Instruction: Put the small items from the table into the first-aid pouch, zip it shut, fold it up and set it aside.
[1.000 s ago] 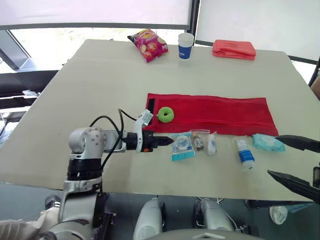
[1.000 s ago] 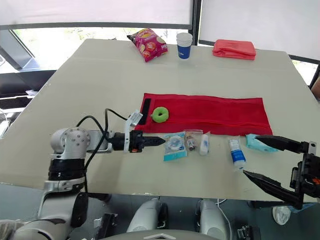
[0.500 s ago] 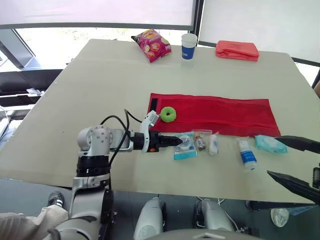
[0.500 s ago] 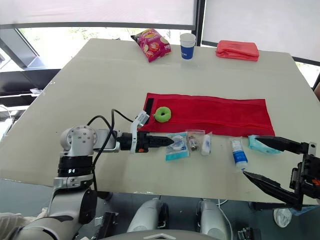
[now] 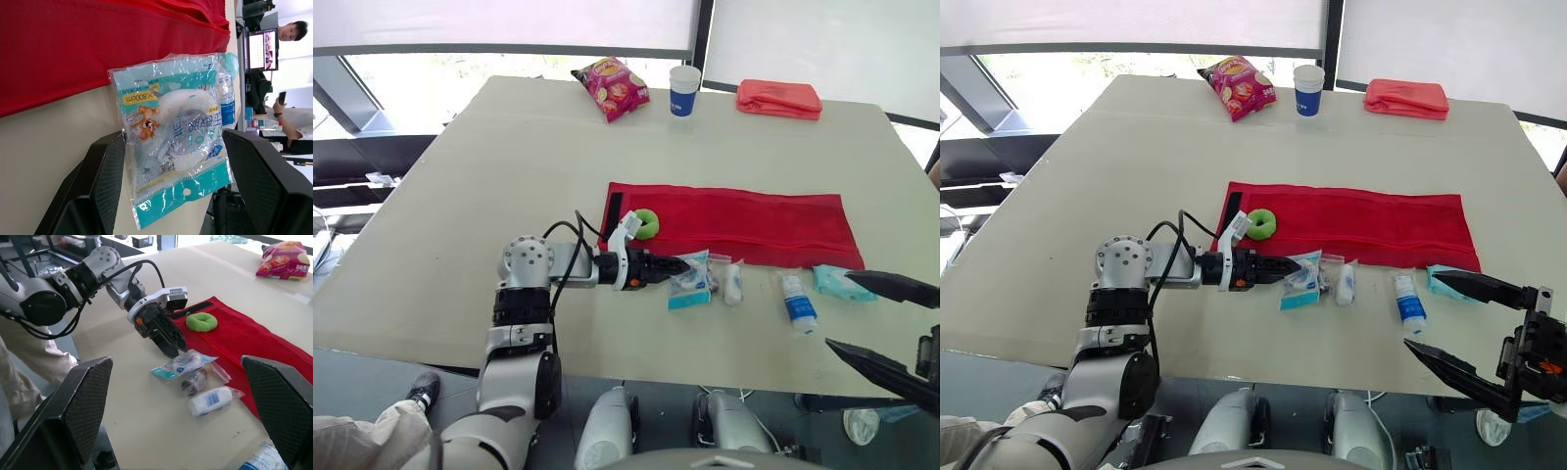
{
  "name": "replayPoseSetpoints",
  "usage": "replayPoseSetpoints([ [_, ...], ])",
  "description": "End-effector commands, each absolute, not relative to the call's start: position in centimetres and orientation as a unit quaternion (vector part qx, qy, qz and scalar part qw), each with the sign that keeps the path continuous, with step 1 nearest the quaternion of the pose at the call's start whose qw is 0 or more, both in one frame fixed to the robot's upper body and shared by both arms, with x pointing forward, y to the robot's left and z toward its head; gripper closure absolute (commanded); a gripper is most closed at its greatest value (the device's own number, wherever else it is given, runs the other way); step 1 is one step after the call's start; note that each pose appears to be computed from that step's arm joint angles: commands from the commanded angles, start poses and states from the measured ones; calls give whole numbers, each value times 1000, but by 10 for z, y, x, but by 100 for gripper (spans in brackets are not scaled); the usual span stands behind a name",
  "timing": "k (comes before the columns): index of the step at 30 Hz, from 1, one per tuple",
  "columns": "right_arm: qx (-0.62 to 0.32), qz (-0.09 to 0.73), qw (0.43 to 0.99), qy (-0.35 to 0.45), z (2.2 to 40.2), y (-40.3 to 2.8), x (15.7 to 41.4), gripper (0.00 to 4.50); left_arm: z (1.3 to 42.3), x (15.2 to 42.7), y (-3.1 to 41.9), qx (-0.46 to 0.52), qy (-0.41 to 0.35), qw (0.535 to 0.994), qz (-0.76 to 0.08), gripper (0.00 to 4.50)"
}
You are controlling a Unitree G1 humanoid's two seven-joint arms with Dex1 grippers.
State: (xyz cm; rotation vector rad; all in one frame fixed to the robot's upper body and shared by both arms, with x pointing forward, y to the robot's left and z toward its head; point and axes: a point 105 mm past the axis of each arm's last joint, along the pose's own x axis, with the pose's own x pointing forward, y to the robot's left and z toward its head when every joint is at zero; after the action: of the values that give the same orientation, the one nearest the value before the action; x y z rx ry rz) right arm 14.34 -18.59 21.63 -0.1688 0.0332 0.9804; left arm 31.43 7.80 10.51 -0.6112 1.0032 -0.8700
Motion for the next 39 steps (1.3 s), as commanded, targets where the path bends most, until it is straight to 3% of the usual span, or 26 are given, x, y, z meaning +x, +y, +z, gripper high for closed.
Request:
replayPoseSetpoints([
  [1, -92, 467, 880, 0, 221, -184, 141, 0, 112, 319, 87, -254, 456, 759, -389, 116],
  [3, -93, 465, 880, -1, 221, -183, 140, 0, 112, 320, 90, -232, 459, 767, -384, 116],
  [7, -91, 460, 883, -2, 220, -181, 138, 0, 116, 318, 89, -205, 462, 765, -399, 4],
  [12, -89, 455, 886, -3, 218, -179, 136, 0, 110, 320, 91, -191, 474, 766, -390, 4],
  [24, -86, 448, 890, -8, 216, -174, 133, 0, 107, 314, 58, -247, 482, 718, -438, 4],
  [29, -82, 449, 890, -9, 215, -172, 134, 0, 101, 312, 51, -241, 482, 719, -438, 192],
  [34, -75, 453, 888, -13, 212, -168, 139, 0, 104, 315, 42, -263, 457, 722, -449, 427],
  [35, -75, 453, 888, -13, 211, -168, 140, 0, 105, 316, 41, -269, 450, 722, -452, 448],
  [39, -75, 459, 885, -11, 208, -168, 145, 0, 116, 317, 46, -289, 423, 724, -461, 448],
])
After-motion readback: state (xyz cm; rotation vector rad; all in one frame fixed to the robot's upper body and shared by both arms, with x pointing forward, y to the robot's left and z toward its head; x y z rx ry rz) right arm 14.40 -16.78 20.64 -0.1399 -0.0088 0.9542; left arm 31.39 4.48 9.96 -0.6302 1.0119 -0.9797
